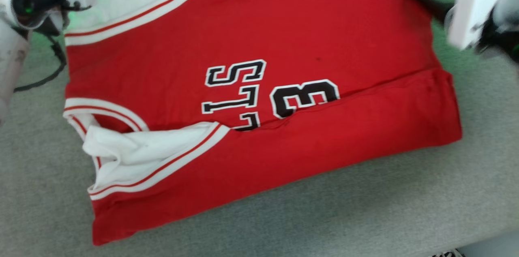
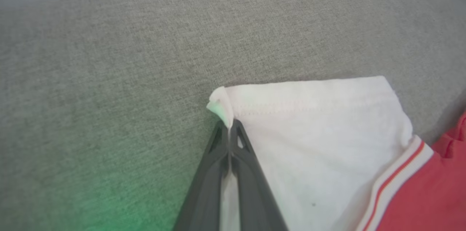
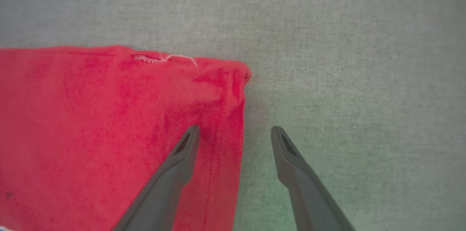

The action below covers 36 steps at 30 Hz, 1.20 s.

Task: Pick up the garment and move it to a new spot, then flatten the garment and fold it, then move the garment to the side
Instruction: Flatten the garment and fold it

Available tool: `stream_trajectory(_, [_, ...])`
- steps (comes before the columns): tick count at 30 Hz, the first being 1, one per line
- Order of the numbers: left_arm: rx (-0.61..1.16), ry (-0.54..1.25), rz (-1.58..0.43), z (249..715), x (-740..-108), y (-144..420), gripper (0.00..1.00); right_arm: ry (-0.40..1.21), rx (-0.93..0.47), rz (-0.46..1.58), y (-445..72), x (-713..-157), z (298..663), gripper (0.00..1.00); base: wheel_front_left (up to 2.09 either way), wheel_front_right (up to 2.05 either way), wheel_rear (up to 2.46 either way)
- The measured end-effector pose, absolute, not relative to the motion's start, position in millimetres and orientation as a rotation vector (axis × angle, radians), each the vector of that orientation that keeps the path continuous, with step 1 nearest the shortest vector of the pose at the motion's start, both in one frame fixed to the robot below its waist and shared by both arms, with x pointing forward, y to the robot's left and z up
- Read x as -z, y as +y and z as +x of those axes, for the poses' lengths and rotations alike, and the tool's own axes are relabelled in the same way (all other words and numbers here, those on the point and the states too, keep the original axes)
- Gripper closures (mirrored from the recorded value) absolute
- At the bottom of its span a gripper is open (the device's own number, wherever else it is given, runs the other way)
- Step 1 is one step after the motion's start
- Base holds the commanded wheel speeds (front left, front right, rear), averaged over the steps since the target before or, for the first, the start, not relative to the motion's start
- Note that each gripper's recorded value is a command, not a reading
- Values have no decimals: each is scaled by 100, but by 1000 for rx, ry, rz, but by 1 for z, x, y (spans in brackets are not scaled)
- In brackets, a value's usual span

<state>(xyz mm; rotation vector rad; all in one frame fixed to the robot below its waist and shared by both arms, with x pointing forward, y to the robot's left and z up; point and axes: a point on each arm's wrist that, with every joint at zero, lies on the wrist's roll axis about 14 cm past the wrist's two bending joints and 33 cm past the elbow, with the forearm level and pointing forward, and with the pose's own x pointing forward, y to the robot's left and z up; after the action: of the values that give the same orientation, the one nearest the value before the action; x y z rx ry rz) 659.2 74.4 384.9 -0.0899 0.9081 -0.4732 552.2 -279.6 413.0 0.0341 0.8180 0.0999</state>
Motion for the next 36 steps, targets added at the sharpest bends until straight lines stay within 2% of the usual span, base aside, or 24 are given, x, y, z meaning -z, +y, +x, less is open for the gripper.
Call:
stream_trajectory(7, [493,888,-96,658,-381,77,100,937,-94,52,-274,-394,567,0,0,0,0])
stream_trajectory(8, [491,885,-97,658,-381,78,100,936,-98,44,-272,-393,569,43,0,0,0])
stream_trajectory(9, [490,882,-97,658,-381,79,100,935,-101,41,-270,-391,569,75,0,0,0])
stream_trajectory(10, [491,877,-97,657,-382,79,100,927,-105,35,-269,-392,570,100,0,0,0])
stream_trajectory(15, [493,834,-110,651,-390,78,100,858,-126,7,-264,-404,571,100,0,0,0])
stream_trajectory(19, [496,785,-142,639,-406,75,100,759,-104,9,-278,-434,569,100,0,0,0])
stream_trajectory(24, [542,656,-160,626,-457,68,100,661,-118,21,-282,-468,555,100,0,0,0])
stream_trajectory(29, [627,552,-190,593,-503,67,100,632,-167,-8,-278,-481,528,100,0,0,0])
stream_trajectory(36, [698,497,-233,521,-523,90,100,605,-245,-19,-266,-485,491,100,0,0,0])
